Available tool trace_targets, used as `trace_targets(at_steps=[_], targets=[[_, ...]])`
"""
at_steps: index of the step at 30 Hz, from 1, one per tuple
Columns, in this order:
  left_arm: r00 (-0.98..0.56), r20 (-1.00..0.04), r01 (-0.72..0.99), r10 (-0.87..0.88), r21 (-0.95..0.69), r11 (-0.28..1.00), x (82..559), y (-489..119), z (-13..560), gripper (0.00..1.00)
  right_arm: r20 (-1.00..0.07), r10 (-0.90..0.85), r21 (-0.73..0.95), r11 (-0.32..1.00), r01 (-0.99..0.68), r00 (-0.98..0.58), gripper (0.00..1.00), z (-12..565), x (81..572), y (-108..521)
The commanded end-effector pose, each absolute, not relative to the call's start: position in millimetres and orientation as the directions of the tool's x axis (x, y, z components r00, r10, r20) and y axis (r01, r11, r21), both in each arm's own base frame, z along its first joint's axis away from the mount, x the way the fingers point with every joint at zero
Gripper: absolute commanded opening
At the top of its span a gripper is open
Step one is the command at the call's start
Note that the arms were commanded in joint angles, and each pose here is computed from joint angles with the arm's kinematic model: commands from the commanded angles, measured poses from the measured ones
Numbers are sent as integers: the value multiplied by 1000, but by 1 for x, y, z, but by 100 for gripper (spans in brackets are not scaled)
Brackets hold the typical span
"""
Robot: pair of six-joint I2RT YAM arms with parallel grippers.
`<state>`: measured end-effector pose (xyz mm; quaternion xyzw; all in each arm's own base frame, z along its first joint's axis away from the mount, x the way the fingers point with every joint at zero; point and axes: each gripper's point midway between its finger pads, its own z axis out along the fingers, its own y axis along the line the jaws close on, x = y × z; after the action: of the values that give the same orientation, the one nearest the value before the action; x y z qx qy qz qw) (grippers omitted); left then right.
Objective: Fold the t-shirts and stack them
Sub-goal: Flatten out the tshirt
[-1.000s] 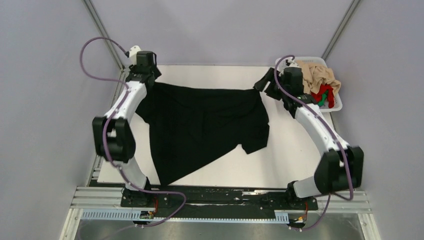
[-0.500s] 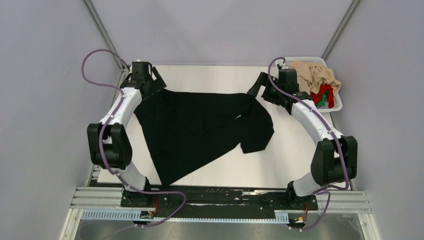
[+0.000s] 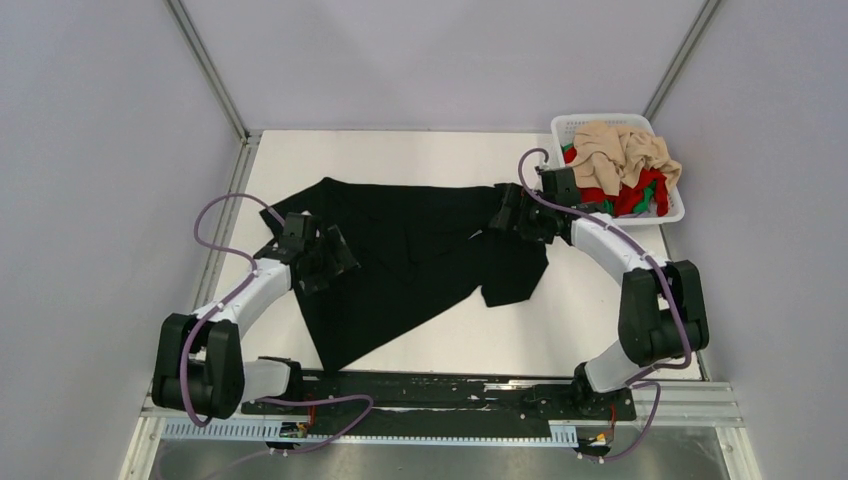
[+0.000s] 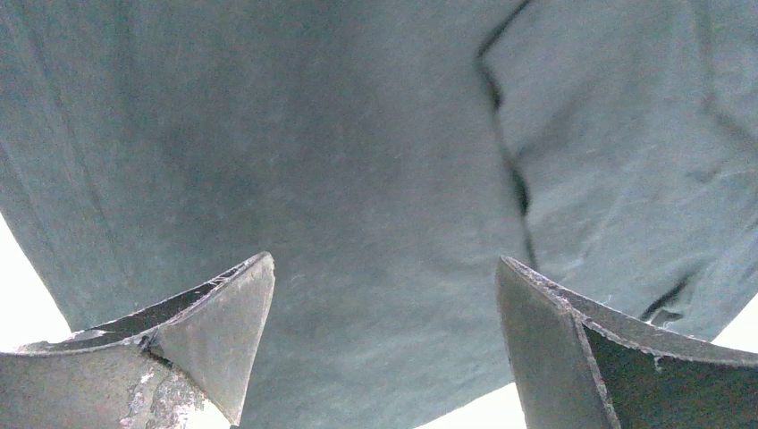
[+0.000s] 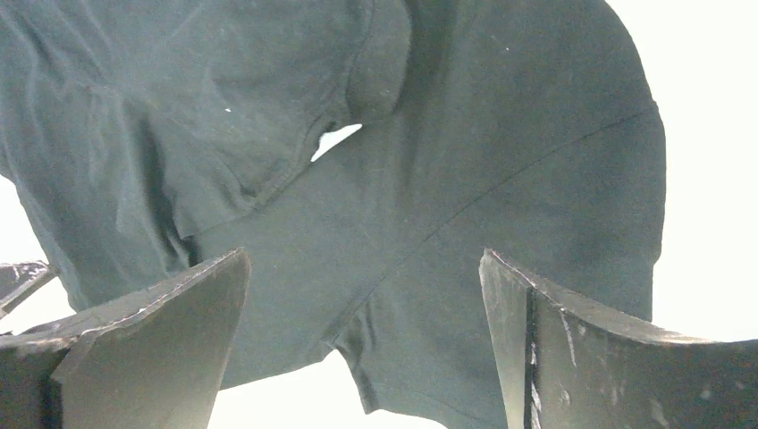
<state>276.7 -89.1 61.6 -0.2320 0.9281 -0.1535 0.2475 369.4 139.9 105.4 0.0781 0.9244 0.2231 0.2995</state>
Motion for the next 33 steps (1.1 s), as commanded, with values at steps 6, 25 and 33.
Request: trace_targets(at_steps=[6, 25, 33], targets=[[-722, -401, -370, -564, -465, 804, 333, -93, 37, 100, -425, 345, 422, 893, 154, -837, 100, 60, 372, 134], [-730, -438, -389, -525, -366, 846, 460, -77, 62, 100, -444, 399, 412, 886, 213, -802, 100, 69, 362, 154], [-608, -553, -542, -570, -236, 807, 360, -24, 122, 100, -637, 387, 411, 902, 131, -667, 100, 137, 385, 142]])
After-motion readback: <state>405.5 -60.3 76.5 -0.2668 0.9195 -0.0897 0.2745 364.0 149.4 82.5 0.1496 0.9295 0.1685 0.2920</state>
